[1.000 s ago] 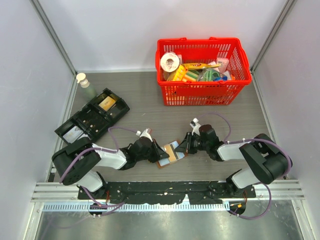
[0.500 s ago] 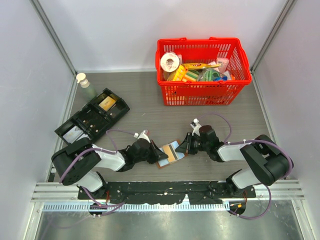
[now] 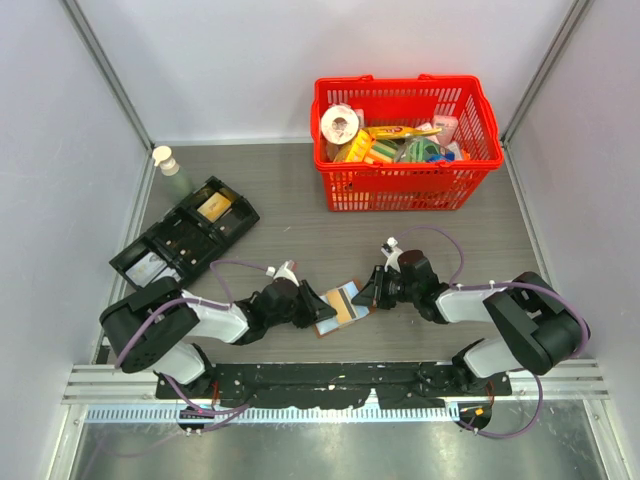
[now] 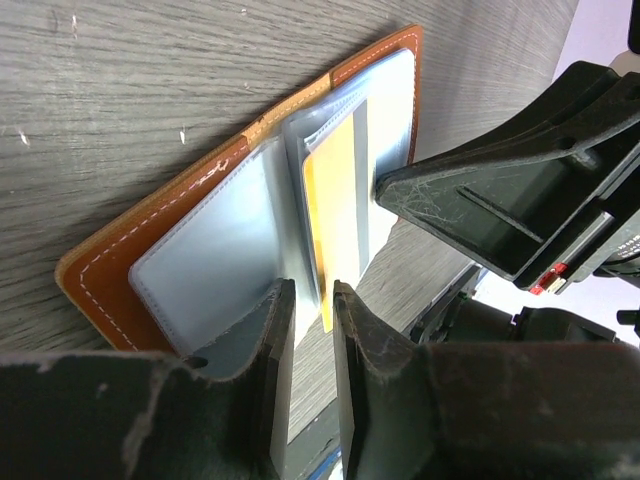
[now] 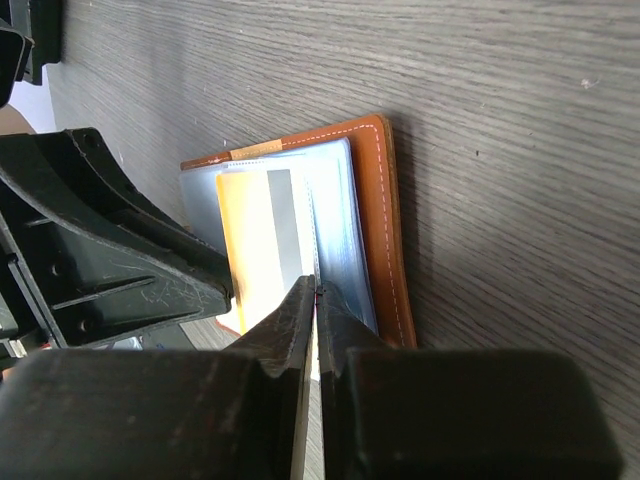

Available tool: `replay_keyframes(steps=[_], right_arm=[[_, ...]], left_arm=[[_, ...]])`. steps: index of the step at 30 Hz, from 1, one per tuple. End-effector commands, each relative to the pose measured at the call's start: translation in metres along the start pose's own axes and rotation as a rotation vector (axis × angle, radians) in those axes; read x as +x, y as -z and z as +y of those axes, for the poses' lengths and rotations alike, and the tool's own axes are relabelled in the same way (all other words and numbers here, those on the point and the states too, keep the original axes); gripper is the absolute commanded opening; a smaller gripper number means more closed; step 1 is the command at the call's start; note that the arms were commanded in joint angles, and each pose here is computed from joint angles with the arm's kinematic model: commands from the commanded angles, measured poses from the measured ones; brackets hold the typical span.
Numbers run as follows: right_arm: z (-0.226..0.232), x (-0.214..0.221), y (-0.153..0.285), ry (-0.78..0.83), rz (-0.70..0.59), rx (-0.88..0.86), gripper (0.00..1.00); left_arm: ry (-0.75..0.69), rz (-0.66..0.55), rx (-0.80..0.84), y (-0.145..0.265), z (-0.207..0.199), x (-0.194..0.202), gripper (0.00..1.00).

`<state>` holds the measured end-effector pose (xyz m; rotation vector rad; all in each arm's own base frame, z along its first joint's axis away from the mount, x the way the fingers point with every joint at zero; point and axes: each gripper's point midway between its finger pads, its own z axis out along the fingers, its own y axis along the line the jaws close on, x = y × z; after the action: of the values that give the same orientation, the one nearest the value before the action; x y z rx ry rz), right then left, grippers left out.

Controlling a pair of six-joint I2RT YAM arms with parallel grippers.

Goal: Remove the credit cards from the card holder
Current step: Remove the credit card from the card holder.

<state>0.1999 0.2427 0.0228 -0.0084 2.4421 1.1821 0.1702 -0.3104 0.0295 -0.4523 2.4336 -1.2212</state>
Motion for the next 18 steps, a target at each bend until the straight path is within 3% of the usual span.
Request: replay_keyframes(steps=[1,3,9,18], right_arm=[[-0.01,0.005,0.002,0.013,0.018,0.056,0.1],[-0.005,0.002,0.003,0.017,0.011,0.039,0.1],[0.014,-0.013,0.008,0.039,-0.036,-0.01,0.1],[0.041,-0.03,0.01,0.08,-0.061,-0.088,0.12]], left_arm=[[-0.011,-0.02,0.013,-0.006,-0.005,-0.005,0.25],[-0.007,-0.017,0.018,-0.008,-0.005,-0.005,0.23],[-0.004,-0.012,0.026,-0.011,-0.006,-0.004,0.0],[-0.012,-0.019,0.024,-0.009,-0.008,-0.005,0.0]])
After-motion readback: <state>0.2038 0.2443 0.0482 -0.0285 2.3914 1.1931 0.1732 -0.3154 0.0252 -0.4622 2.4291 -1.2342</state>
